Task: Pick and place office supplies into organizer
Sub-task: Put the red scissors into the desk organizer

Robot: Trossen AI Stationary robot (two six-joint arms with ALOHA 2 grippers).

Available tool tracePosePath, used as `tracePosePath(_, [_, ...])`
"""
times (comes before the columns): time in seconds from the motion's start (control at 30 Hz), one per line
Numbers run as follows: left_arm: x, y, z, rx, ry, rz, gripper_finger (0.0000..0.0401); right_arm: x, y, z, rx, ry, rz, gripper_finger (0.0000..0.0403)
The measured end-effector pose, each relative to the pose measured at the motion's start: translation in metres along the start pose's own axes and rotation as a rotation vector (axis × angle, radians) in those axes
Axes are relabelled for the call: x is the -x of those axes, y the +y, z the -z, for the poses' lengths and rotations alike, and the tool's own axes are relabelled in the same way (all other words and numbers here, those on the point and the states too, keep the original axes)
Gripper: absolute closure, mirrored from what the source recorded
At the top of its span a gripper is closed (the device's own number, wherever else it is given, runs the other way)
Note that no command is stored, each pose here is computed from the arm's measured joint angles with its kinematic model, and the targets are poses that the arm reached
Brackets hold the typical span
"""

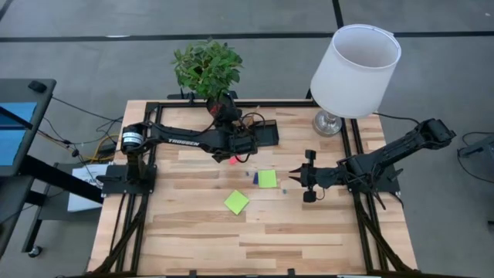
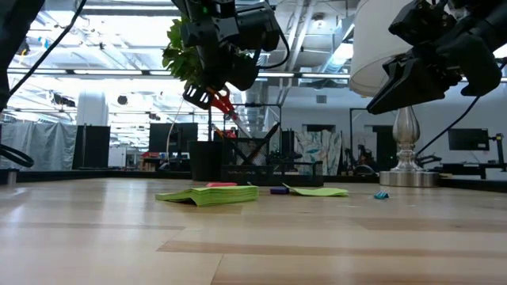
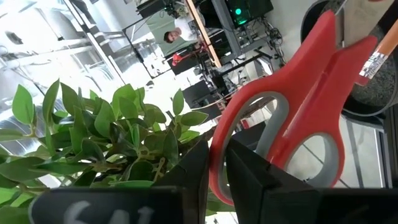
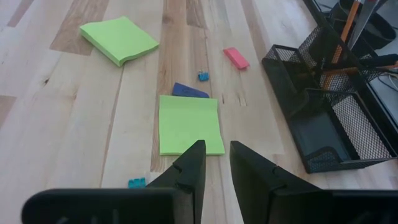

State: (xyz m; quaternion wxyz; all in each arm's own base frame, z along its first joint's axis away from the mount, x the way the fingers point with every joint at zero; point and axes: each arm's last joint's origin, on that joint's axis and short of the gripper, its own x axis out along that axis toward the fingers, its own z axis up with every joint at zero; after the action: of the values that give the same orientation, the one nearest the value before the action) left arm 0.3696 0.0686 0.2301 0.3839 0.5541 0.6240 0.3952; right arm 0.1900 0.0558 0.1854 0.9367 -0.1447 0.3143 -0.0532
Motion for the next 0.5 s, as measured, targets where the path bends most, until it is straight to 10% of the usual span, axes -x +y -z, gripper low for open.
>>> tracePosePath(0.5, [0.0000, 0.0000, 0.0000, 0.022, 0.000, 0.001, 0.0337, 0.0000, 0.0001, 0.0001, 0.001, 0.000, 0.000, 0.0336])
